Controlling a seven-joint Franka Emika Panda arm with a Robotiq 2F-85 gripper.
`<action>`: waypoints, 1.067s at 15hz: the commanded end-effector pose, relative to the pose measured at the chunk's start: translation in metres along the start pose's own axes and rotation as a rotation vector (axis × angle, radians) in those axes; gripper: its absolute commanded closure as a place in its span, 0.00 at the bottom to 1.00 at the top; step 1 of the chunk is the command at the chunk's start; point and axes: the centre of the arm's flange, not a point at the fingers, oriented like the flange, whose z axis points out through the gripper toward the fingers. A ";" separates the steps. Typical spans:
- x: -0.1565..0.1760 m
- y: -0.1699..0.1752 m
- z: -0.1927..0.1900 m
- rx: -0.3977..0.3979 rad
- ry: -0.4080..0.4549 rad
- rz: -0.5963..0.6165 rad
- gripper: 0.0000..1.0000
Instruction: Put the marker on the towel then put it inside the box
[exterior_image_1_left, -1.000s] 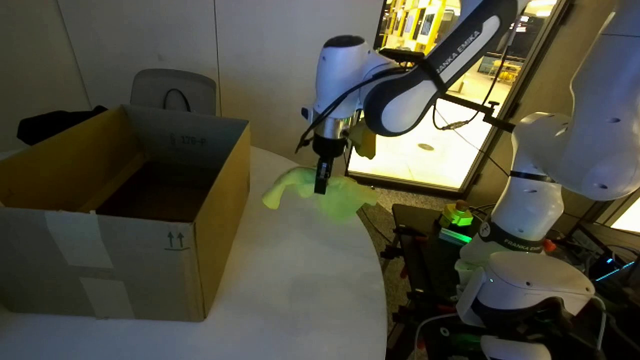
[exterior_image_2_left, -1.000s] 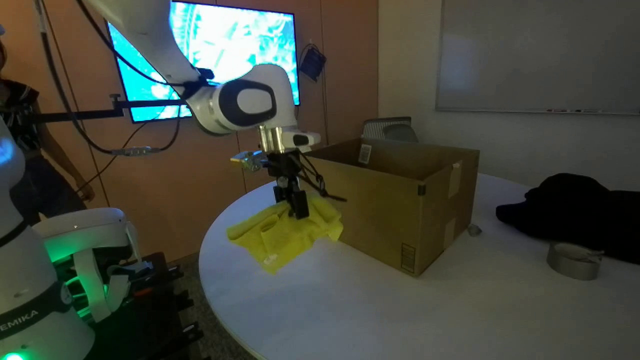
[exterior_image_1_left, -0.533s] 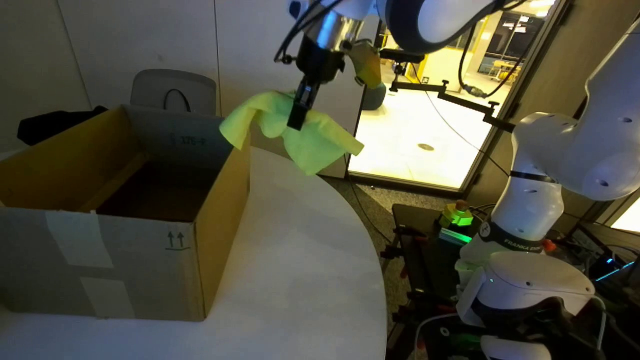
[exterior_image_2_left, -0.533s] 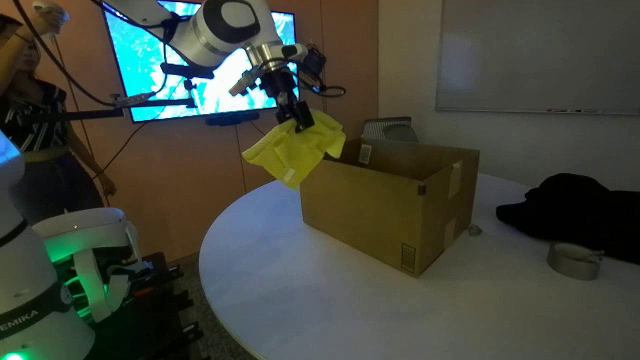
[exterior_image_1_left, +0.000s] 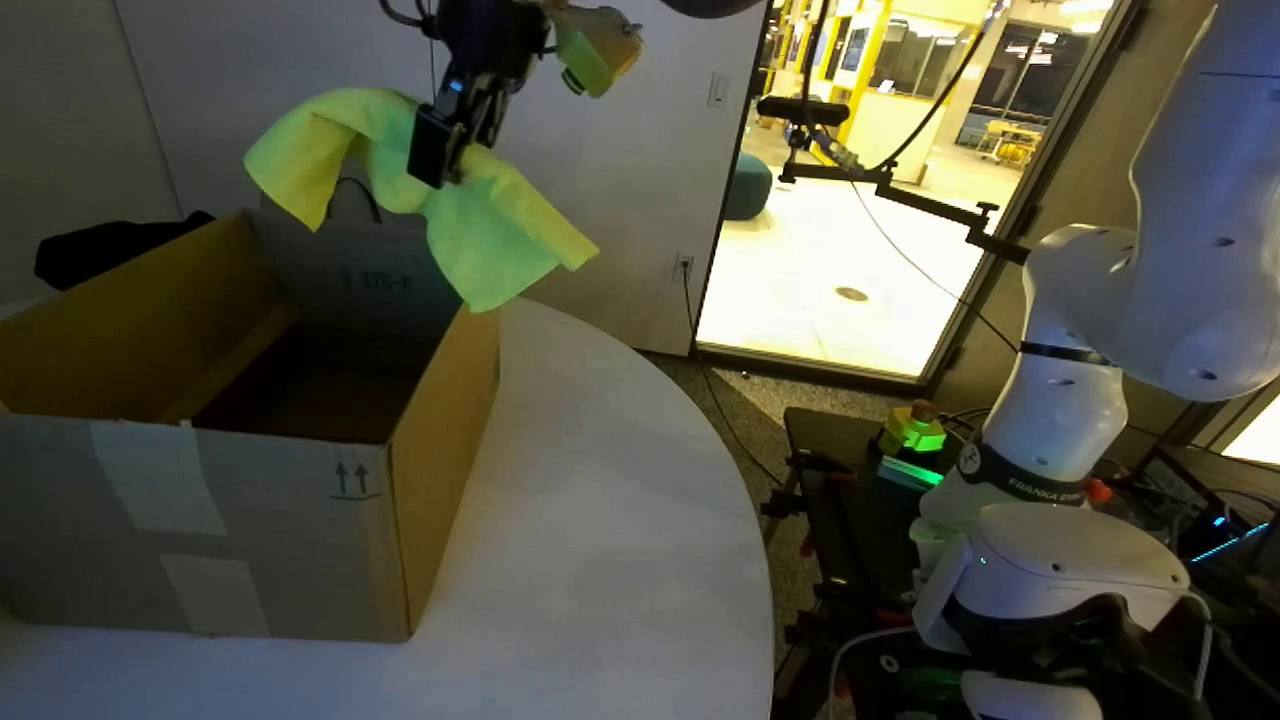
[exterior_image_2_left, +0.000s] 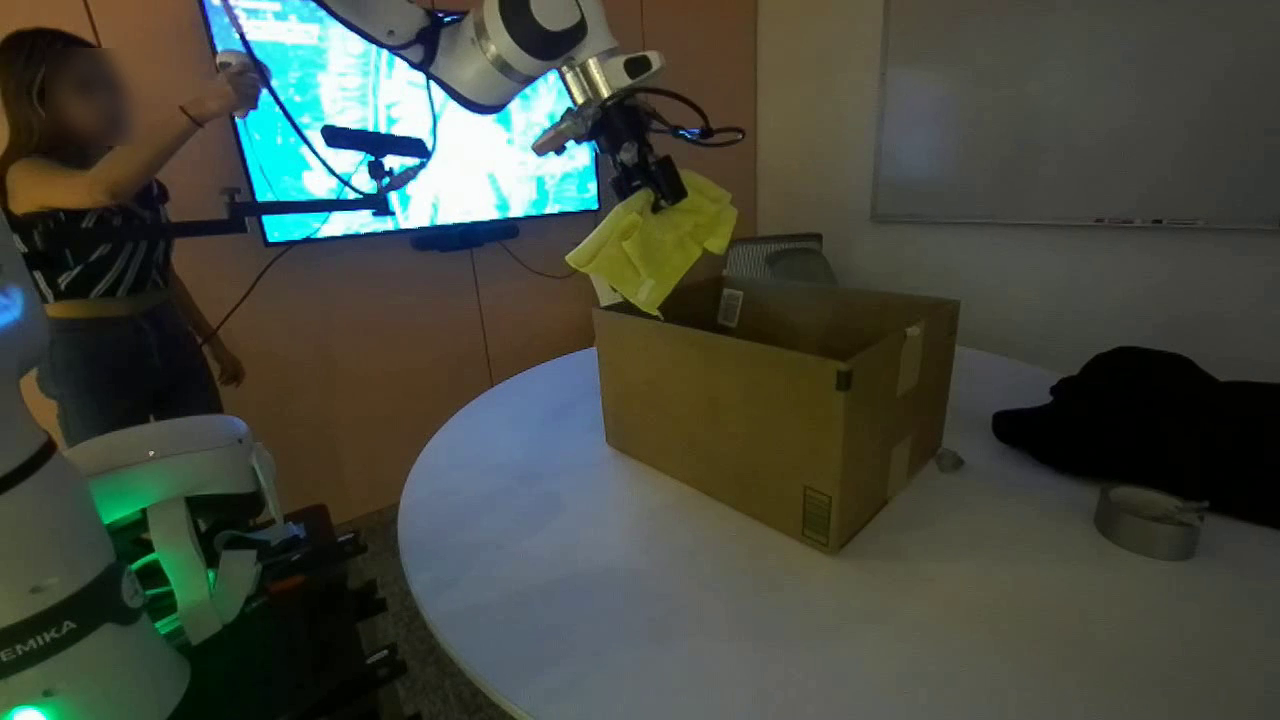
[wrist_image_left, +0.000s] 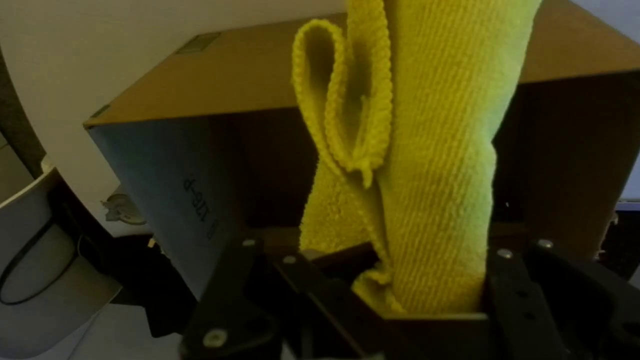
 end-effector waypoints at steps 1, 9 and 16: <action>0.078 -0.021 0.039 -0.016 0.003 0.058 0.99; 0.135 -0.043 0.165 -0.038 -0.059 0.140 0.98; 0.134 -0.060 0.227 -0.064 -0.158 0.093 0.49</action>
